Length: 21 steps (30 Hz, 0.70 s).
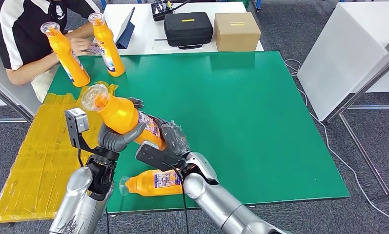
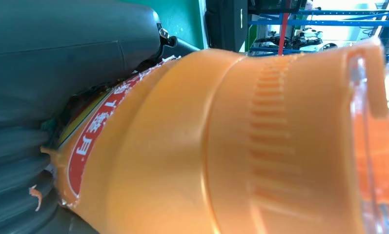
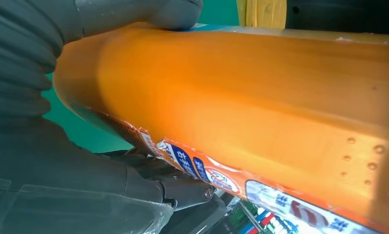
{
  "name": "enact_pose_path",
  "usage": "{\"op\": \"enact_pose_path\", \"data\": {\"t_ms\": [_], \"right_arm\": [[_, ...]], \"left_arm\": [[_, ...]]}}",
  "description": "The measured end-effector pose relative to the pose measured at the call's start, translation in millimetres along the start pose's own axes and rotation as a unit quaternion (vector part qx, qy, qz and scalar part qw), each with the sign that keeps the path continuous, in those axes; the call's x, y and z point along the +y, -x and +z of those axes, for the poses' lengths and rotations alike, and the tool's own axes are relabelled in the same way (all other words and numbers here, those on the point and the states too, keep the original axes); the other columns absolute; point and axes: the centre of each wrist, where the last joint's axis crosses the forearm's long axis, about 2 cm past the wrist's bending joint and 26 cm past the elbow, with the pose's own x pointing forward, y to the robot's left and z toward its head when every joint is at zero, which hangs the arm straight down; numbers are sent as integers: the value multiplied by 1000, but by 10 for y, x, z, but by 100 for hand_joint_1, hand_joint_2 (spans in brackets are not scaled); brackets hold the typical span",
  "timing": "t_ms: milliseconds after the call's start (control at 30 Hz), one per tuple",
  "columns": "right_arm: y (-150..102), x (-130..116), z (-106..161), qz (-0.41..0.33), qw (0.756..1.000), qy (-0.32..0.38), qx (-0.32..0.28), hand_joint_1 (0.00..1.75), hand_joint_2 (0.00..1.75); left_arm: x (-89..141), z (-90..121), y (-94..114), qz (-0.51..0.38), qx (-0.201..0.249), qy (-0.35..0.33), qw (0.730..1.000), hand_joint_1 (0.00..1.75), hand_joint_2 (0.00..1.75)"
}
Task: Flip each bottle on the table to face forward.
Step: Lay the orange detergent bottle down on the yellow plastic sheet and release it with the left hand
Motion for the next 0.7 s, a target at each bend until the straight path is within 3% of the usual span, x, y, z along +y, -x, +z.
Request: {"op": "enact_pose_path", "data": {"t_ms": [700], "right_arm": [[-6, 15, 6, 0, 1000, -1, -3, 175, 175]], "left_arm": [[1, 0, 0, 0, -2, -1, 1000, 175, 175]]}}
